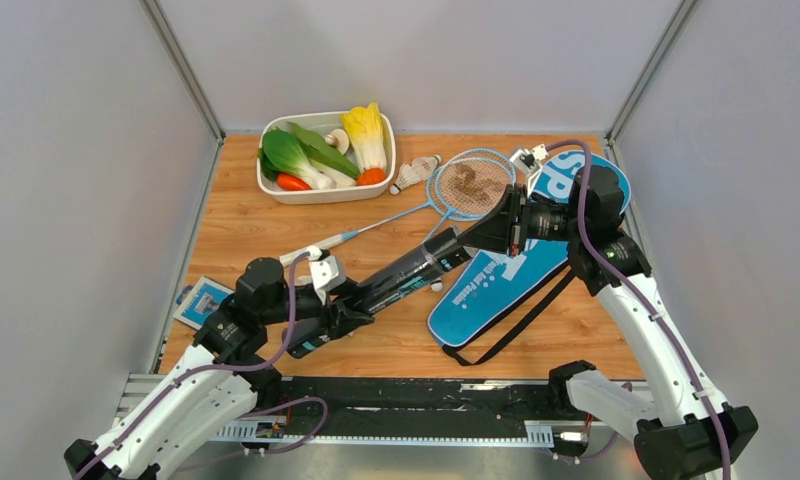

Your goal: Pack up the badminton gear

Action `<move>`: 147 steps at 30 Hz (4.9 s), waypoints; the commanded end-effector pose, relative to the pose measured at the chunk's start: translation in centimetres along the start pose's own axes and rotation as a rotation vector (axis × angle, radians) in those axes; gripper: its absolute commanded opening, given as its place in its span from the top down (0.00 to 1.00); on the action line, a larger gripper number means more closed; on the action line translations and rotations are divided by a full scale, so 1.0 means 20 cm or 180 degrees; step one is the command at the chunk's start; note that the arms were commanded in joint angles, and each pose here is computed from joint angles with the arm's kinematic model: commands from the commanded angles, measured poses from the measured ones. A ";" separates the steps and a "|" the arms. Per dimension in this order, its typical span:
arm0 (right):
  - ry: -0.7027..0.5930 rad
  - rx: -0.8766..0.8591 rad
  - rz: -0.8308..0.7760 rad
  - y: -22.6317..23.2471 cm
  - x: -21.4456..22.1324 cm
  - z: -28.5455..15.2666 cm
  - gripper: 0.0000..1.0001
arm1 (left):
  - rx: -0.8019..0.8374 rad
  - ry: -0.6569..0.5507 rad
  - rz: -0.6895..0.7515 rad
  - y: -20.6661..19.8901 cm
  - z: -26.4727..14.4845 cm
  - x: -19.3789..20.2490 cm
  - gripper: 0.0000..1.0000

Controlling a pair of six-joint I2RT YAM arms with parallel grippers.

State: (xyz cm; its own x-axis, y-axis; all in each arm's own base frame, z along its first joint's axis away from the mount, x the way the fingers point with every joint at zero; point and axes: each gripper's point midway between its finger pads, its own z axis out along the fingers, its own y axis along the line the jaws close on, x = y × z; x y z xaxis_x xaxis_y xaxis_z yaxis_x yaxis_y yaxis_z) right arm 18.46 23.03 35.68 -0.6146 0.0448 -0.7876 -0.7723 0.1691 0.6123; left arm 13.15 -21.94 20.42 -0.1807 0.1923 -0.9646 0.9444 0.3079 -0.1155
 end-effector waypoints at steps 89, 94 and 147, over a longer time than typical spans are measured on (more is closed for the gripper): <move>0.1793 0.0976 0.0282 -1.30 0.69 0.46 0.51 | -0.0378 -0.0977 0.0680 -0.01 -0.16 -0.34 0.71; 0.1779 0.1040 0.0265 -1.25 0.67 0.43 0.72 | -0.0454 -0.0942 0.0657 0.01 -0.16 -0.33 0.71; 0.2237 0.0950 0.0156 -1.17 0.75 0.33 0.69 | -0.0593 -0.0900 0.0660 0.06 -0.16 -0.31 0.72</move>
State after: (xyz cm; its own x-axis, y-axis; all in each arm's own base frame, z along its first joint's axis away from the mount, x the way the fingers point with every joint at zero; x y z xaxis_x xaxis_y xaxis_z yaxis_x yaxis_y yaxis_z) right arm 29.17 26.15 7.46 -0.7174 -0.5470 -0.4315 -0.6923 0.4898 0.5300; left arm 14.46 -19.55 25.27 0.0472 0.0502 -0.9976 0.8822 0.4663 0.0652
